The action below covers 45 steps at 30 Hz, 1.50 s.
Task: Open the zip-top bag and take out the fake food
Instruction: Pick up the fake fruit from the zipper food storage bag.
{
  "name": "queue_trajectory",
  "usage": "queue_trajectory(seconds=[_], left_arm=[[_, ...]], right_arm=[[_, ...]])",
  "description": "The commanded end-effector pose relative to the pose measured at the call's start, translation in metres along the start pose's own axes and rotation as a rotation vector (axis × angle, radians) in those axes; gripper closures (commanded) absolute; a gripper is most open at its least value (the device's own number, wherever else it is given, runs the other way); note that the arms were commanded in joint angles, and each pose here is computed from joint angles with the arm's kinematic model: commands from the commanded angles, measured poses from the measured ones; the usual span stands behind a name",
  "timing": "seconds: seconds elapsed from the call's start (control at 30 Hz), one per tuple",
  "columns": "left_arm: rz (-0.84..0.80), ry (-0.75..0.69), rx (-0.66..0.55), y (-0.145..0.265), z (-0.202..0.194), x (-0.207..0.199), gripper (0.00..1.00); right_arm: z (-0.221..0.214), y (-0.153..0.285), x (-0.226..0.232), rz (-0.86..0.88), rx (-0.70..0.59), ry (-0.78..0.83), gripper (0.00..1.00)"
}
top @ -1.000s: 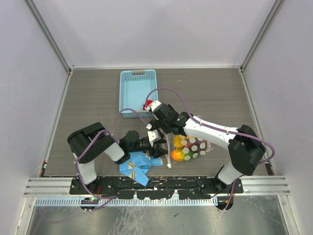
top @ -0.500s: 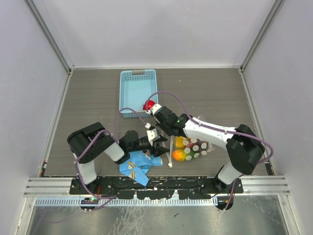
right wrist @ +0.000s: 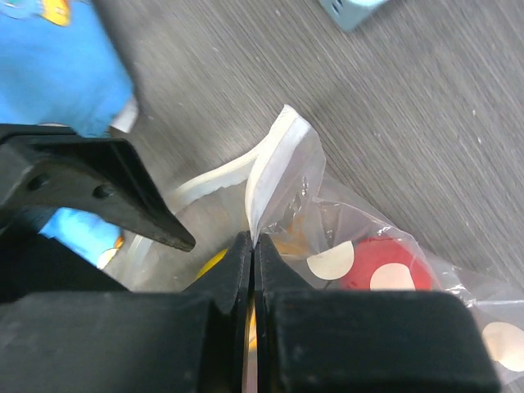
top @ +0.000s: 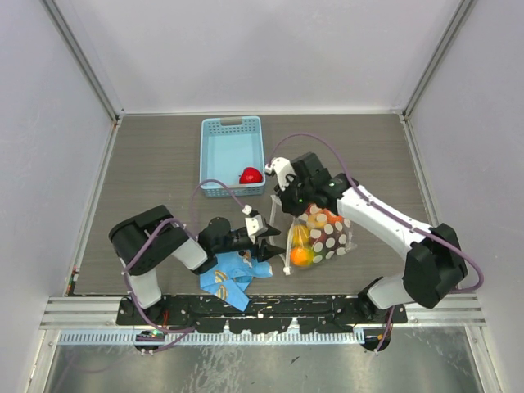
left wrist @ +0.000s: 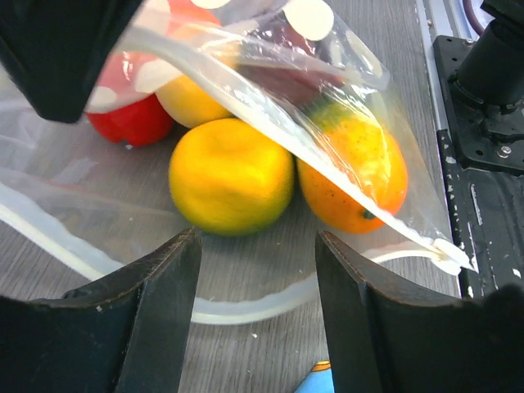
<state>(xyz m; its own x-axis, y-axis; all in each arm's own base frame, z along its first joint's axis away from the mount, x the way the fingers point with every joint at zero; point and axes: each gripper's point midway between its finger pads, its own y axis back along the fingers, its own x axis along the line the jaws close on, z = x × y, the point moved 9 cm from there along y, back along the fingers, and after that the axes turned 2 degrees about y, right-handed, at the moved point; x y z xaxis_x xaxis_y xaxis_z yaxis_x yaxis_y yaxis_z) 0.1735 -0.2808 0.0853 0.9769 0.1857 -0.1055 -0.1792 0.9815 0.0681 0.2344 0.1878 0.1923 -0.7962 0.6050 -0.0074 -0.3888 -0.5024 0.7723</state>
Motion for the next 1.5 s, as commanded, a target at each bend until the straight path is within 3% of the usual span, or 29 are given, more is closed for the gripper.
queue_trajectory(seconds=[0.0,0.37,0.53,0.73,0.83,1.07,1.47], left_arm=[[-0.037,-0.074,-0.091,-0.005,0.029,-0.002,0.41],[-0.115,-0.073,-0.004,-0.017,0.036,-0.020,0.38],[-0.129,-0.088,0.004,-0.014,0.033,-0.022,0.31],[0.001,-0.096,0.034,-0.012,0.034,-0.011,0.23],[0.055,-0.102,0.032,-0.013,0.034,-0.006,0.15],[0.100,-0.093,0.028,-0.023,0.027,0.001,0.06],[0.116,-0.092,0.054,-0.040,0.018,0.001,0.06]], right_arm=[[0.028,0.031,0.004,0.256,-0.192,0.075,0.99],[0.019,0.026,-0.001,0.284,-0.208,0.042,0.99],[0.019,0.027,-0.002,0.286,-0.214,0.038,0.99],[0.019,0.030,0.001,0.327,-0.229,0.043,0.99],[0.017,0.029,0.003,0.349,-0.231,0.044,0.99],[0.015,0.027,0.005,0.367,-0.231,0.039,0.99],[0.016,0.023,0.006,0.395,-0.233,0.024,0.99]])
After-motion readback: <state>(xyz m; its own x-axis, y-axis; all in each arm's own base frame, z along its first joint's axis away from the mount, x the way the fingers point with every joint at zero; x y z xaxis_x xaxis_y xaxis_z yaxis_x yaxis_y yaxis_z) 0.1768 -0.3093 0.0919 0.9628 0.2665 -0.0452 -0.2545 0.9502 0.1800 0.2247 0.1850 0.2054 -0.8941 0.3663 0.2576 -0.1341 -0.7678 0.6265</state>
